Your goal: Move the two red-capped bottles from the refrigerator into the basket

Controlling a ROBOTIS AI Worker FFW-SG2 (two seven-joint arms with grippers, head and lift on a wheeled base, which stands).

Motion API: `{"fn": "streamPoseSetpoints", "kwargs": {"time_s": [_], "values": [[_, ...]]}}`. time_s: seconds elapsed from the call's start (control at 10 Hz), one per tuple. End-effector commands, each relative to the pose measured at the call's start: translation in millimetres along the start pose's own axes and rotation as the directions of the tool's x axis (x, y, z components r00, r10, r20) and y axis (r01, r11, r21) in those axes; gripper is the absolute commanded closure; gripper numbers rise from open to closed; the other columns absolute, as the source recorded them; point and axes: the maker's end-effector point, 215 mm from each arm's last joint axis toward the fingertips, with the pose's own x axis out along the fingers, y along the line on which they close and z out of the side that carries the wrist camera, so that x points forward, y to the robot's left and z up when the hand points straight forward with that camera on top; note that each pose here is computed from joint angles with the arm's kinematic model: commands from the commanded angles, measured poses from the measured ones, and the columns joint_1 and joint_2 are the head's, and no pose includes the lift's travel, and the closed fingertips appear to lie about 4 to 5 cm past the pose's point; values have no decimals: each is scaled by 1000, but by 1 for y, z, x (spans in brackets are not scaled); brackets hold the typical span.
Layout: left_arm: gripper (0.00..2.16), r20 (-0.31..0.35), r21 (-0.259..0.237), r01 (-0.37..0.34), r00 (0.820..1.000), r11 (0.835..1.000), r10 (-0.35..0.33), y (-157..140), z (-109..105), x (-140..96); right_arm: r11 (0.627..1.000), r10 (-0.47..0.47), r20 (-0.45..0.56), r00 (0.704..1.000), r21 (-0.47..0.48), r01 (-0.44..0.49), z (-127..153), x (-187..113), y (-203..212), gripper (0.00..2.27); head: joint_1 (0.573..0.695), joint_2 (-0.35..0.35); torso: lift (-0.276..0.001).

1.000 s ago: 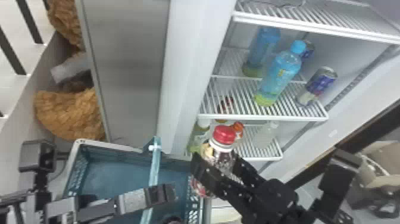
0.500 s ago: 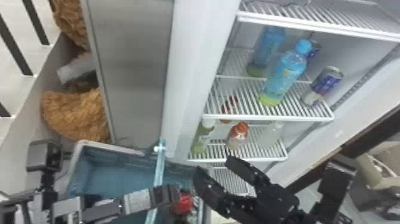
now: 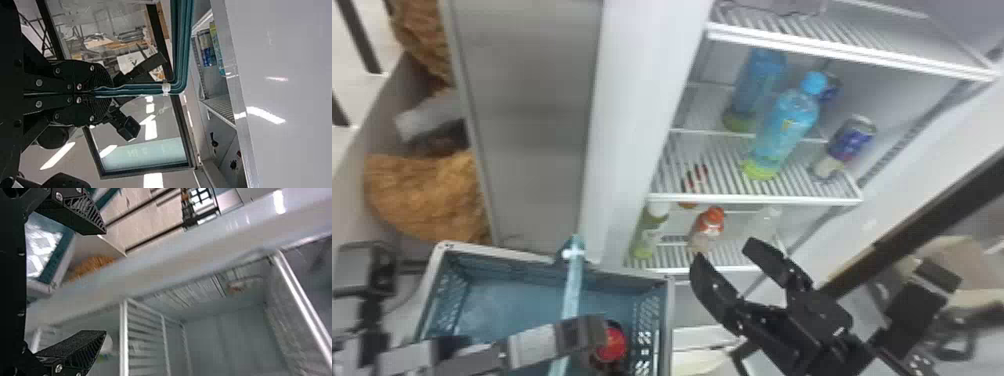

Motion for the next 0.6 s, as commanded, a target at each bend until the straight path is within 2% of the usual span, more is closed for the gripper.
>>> {"fn": "streamPoseSetpoints", "kwargs": {"time_s": [0.0, 0.2, 0.5], "values": [[1207, 1, -2, 0, 1000, 1000, 0, 0, -1, 0, 994, -88, 76, 993, -58, 92, 9, -14, -39, 116, 695, -350, 0], [1207, 3, -4, -1, 1000, 1000, 2, 1, -1, -1, 975, -159, 109, 981, -141, 173, 14, -34, -72, 116, 695, -350, 0], [1207, 9, -10, -5, 1000, 1000, 5, 2, -2, -4, 954, -204, 152, 967, -192, 232, 15, -59, -93, 117, 695, -350, 0]]}}
